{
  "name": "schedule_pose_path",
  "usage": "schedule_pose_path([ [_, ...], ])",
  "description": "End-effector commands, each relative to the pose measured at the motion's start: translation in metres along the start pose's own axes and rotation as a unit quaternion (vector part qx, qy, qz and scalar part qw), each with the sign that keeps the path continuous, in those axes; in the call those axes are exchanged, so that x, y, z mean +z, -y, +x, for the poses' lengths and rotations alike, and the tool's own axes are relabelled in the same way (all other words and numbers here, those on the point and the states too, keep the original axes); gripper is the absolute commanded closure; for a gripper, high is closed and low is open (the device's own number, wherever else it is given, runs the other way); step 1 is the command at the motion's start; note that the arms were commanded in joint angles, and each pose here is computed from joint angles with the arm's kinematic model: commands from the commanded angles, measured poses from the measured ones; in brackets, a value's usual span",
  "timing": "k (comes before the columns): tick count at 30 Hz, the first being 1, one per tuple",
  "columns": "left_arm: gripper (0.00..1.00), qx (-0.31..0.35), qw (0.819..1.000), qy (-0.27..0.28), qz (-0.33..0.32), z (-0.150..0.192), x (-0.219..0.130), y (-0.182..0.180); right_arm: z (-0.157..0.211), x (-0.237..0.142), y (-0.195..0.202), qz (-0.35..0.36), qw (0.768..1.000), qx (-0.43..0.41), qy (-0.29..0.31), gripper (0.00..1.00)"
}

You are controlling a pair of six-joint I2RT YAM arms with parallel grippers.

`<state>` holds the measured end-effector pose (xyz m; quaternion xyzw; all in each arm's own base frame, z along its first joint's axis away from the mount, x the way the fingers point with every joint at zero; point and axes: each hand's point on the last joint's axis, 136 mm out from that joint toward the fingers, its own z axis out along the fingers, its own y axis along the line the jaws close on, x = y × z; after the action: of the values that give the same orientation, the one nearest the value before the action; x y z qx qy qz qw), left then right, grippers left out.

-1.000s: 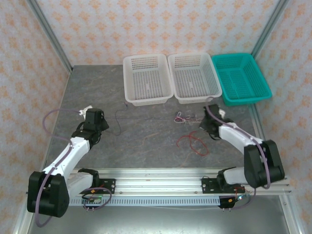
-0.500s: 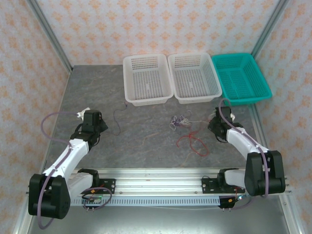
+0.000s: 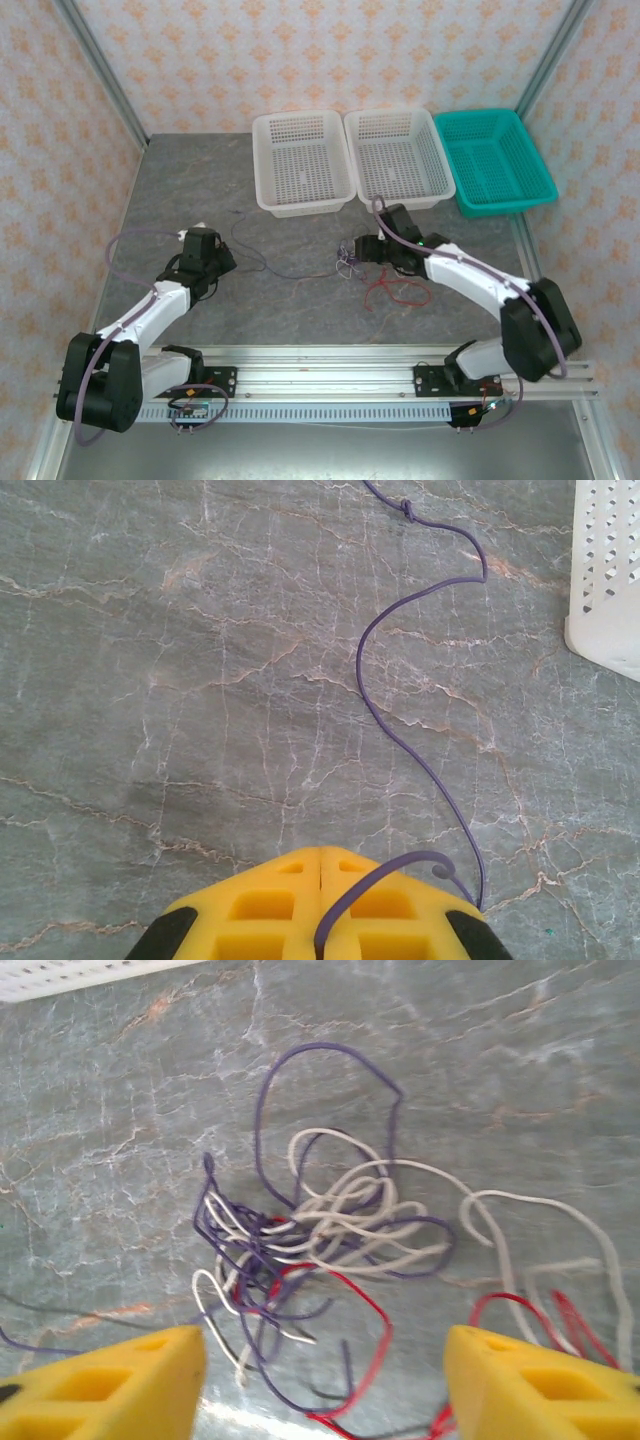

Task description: Untangle the cables

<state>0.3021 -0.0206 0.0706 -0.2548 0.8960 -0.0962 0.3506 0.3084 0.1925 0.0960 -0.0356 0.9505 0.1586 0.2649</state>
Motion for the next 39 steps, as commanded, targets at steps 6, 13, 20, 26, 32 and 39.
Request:
schedule_pose_path([
  [6, 1.00, 0.004, 1.000, 0.022, -0.004, -0.011, -0.007, 0.001, 0.000, 0.038, 0.004, 0.035, 0.996, 0.080, -0.028, 0.57],
  [13, 1.00, 0.005, 1.000, 0.020, -0.002, -0.012, -0.005, 0.004, -0.020, 0.039, 0.012, 0.068, 0.992, 0.108, 0.010, 0.40],
  [20, 1.00, 0.002, 1.000, 0.018, -0.004, -0.011, -0.002, 0.003, -0.024, 0.054, 0.024, 0.112, 0.990, 0.080, 0.009, 0.52],
  [26, 1.00, 0.004, 1.000, 0.015, -0.012, -0.009, -0.001, -0.001, -0.014, 0.068, 0.033, 0.136, 0.988, 0.067, -0.018, 0.80],
  [32, 1.00, 0.000, 0.997, 0.031, -0.071, -0.013, -0.011, -0.024, -0.020, 0.048, 0.068, 0.204, 0.976, 0.068, 0.021, 1.00],
  [39, 1.00, -0.082, 0.983, 0.069, -0.147, -0.031, -0.037, -0.080, -0.011, -0.002, 0.178, 0.298, 0.921, 0.237, 0.080, 1.00],
])
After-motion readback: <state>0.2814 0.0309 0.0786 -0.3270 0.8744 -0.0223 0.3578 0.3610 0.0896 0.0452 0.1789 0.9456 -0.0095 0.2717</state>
